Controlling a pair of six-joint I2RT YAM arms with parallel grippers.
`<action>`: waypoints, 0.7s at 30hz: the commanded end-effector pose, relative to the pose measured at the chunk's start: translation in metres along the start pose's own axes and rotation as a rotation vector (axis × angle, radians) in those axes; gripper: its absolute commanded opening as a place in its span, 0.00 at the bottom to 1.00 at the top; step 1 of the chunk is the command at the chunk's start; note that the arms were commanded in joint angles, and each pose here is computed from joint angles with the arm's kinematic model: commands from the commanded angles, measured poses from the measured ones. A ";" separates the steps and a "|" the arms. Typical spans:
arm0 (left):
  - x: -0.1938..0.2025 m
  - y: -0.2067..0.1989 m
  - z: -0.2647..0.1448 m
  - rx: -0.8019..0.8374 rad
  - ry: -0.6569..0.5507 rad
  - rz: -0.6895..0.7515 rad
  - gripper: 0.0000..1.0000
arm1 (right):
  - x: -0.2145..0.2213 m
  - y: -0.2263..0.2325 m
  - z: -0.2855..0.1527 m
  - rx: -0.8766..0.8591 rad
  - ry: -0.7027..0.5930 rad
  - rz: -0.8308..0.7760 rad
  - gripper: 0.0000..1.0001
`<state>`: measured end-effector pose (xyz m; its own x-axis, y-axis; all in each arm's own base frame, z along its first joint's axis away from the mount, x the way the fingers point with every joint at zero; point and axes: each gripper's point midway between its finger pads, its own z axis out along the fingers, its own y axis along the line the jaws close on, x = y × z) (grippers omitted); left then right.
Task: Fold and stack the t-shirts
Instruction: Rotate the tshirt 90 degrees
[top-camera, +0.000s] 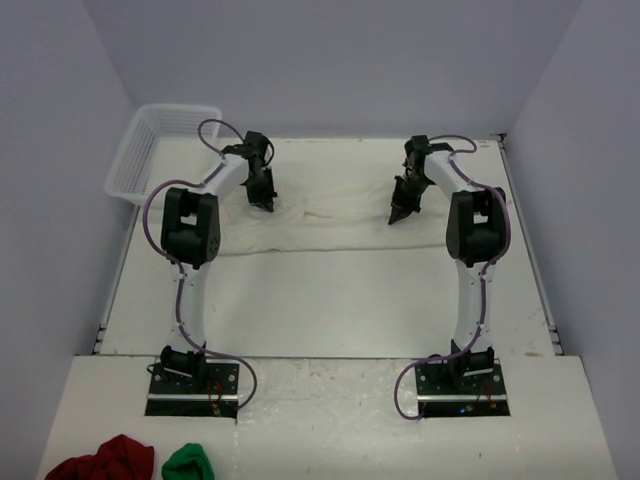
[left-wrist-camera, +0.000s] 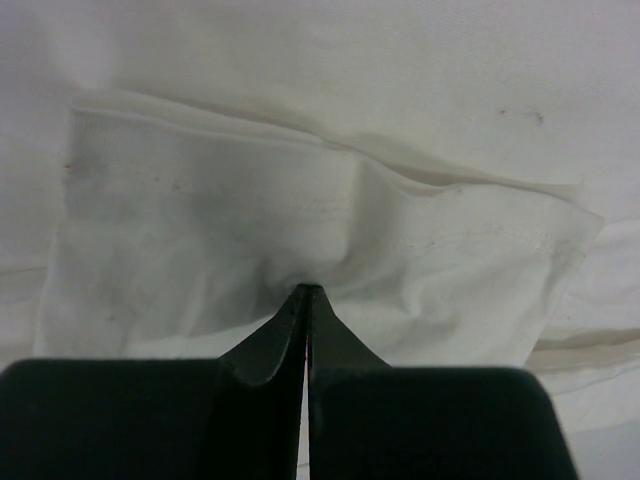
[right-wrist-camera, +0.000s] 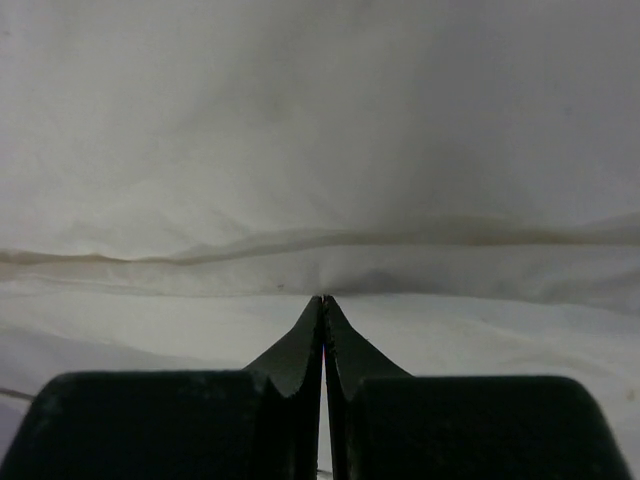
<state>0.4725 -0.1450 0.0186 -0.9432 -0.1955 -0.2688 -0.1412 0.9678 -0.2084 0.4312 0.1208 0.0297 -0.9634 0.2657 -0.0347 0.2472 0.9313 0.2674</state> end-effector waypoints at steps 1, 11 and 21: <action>0.008 0.012 0.014 -0.027 0.048 0.013 0.00 | 0.026 0.017 -0.015 -0.047 0.076 0.067 0.00; 0.003 0.005 -0.009 0.011 0.014 0.020 0.00 | 0.065 0.019 0.010 -0.052 0.116 0.067 0.00; -0.008 0.019 0.007 -0.021 0.031 0.047 0.01 | 0.110 0.006 0.025 -0.038 0.129 0.073 0.00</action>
<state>0.4725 -0.1407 0.0192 -0.9506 -0.1726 -0.2579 -0.1192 0.9704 -0.2103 0.3415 0.1614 0.0108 -0.9488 0.2935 0.1165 0.3157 0.8922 0.3230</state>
